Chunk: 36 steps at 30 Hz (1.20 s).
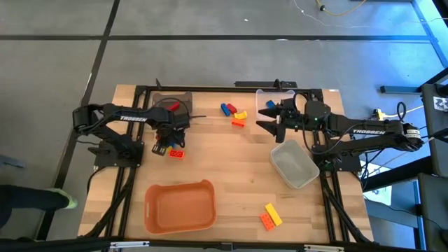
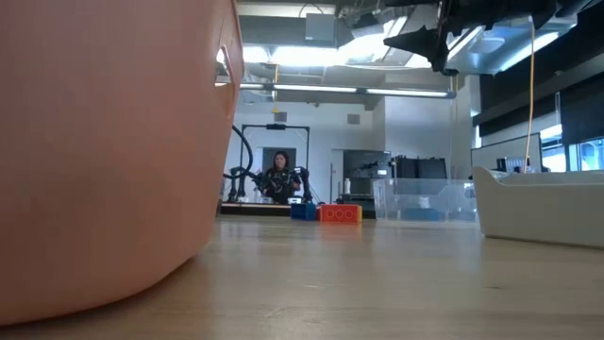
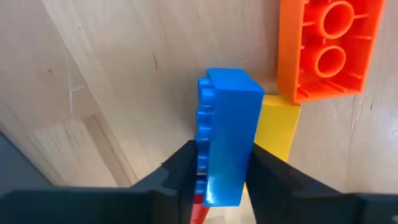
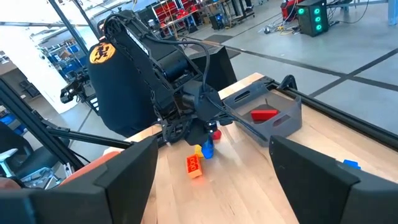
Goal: Sort & place blocks by color
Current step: Put the bottom blue game piece into the transparent bin
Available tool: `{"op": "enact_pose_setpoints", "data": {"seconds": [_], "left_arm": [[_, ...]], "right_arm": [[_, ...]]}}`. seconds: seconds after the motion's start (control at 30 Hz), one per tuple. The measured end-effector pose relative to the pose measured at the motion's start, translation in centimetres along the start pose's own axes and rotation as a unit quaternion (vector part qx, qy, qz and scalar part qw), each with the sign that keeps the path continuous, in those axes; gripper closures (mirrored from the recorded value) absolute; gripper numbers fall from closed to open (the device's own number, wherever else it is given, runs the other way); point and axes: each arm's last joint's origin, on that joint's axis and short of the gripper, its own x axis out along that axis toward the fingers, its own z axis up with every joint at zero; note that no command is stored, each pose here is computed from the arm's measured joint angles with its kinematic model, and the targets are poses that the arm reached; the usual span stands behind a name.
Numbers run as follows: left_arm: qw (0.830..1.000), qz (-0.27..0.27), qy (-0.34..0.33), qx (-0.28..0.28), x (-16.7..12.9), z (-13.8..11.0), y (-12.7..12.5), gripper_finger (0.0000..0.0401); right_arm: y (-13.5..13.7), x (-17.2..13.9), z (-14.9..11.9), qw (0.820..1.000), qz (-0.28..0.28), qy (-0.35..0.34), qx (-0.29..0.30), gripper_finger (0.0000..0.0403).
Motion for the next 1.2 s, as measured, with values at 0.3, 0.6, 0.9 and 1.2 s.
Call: {"op": "enact_pose_setpoints", "data": {"seconds": [0.3, 0.6, 0.9, 1.2], "left_arm": [[1.0, 0.027, -0.003, -0.002, -1.4, 0.6, 0.6, 0.0311], [0.99, 0.063, -0.07, -0.104, -5.8, 1.3, 2.9, 0.0311], [0.915, 0.074, -0.307, -0.251, -11.1, 3.1, 1.4, 0.0311], [0.873, 0.004, -0.4, -0.28, -11.0, 8.8, -3.0, 0.0312]], "right_arm": [[0.0, 0.0, 0.0, 1.0, 0.0, 0.0, 0.007, 0.0093], [0.0, 0.0, 0.0, 1.0, 0.0, 0.001, 0.005, 0.0093], [-0.2, 0.9, -0.7, 1.0, 0.0, 0.022, -0.013, 0.0093], [-0.2, 4.3, -3.6, 0.993, 0.042, 0.093, -0.06, 0.0093]]}}
